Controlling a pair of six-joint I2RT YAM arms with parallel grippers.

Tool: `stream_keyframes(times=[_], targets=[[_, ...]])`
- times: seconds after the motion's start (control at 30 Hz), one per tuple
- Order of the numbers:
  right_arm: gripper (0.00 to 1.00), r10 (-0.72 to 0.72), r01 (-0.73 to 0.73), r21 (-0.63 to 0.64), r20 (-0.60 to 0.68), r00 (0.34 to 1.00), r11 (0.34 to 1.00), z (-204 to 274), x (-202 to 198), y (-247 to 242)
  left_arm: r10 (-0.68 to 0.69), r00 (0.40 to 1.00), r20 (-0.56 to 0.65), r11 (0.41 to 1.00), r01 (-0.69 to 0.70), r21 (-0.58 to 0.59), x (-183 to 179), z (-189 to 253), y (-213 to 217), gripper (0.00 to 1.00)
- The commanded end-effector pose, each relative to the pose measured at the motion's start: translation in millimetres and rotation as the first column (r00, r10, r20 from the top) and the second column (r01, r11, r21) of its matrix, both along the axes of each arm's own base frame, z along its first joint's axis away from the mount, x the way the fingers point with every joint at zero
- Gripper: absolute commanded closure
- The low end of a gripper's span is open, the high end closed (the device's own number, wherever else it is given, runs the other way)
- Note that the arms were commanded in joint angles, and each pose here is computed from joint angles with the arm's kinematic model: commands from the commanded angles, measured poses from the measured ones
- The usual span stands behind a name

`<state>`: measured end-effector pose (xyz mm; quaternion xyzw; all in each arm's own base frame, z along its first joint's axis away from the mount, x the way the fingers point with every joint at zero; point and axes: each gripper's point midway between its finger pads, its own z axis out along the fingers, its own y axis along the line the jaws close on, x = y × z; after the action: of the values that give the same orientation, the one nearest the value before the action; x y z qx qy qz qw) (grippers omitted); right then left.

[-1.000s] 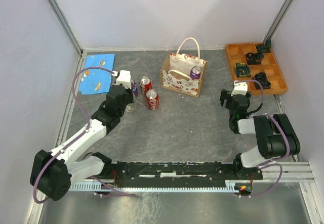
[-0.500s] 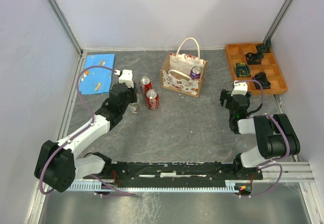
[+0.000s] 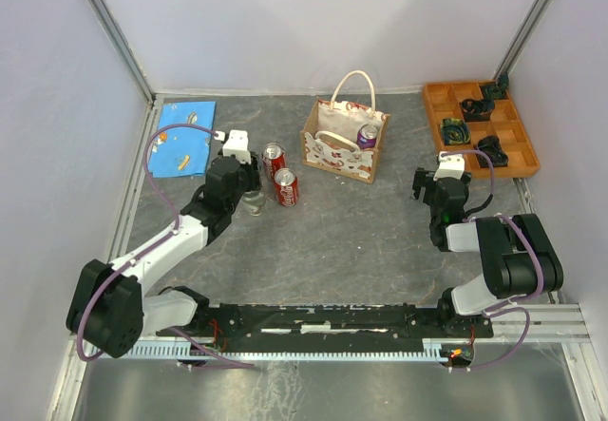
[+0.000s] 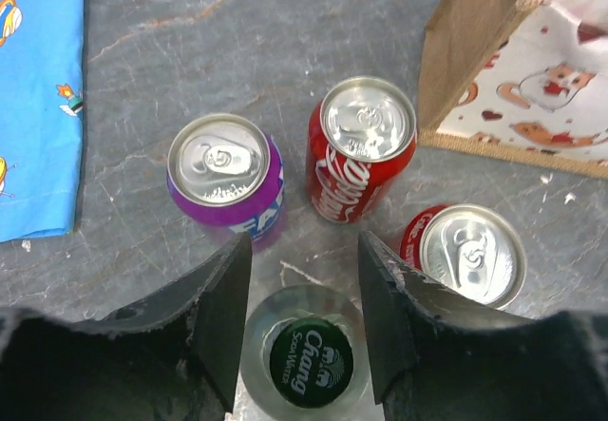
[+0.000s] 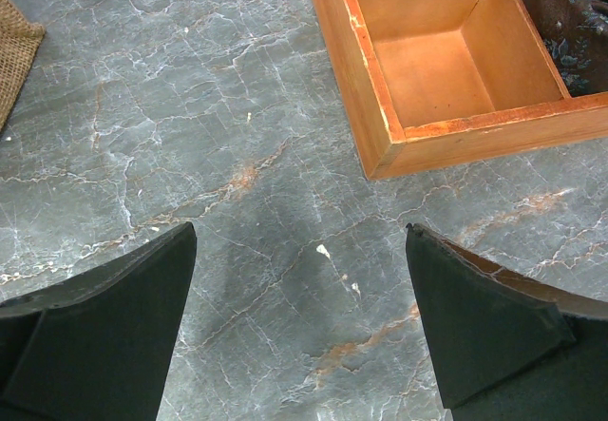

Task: Take the beverage out of the canvas bag

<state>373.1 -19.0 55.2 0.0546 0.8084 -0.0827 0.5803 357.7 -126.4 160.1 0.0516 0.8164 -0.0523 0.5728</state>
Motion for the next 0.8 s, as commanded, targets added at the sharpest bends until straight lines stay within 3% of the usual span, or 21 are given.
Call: stream_keyframes(times=[0.0,0.1,0.23,0.4,0.6,0.77], targets=[[0.01,0.011,-0.01,-0.008,0.05,0.999,1.0,16.0,11.7,1.4,0.043,0.987,0.152,0.994,-0.027,-0.101,15.8,48.2,-3.1,0.42],[0.01,0.011,-0.011,-0.007,0.051,0.999,1.0,16.3,11.8,1.7,0.049,0.986,0.157,0.994,-0.033,-0.103,17.1,50.4,-2.7,0.32],[0.01,0.012,-0.011,-0.007,0.05,0.999,1.0,16.1,11.9,1.9,0.046,0.981,0.187,0.995,-0.028,-0.097,21.5,66.5,-3.7,0.32],[0.01,0.01,-0.01,-0.007,0.05,0.999,1.0,16.0,11.7,1.4,-0.005,0.959,0.285,0.996,0.03,-0.082,38.2,123.6,-17.0,0.31],[0.01,0.011,-0.01,-0.008,0.05,0.999,1.0,16.2,11.8,1.4,-0.181,0.923,0.341,0.968,0.228,-0.103,74.0,186.9,-72.1,0.32],[0.01,0.011,-0.011,-0.008,0.051,0.999,1.0,16.4,11.9,1.7,-0.37,0.873,0.319,0.903,0.418,-0.096,102.6,200.8,-135.6,0.32]])
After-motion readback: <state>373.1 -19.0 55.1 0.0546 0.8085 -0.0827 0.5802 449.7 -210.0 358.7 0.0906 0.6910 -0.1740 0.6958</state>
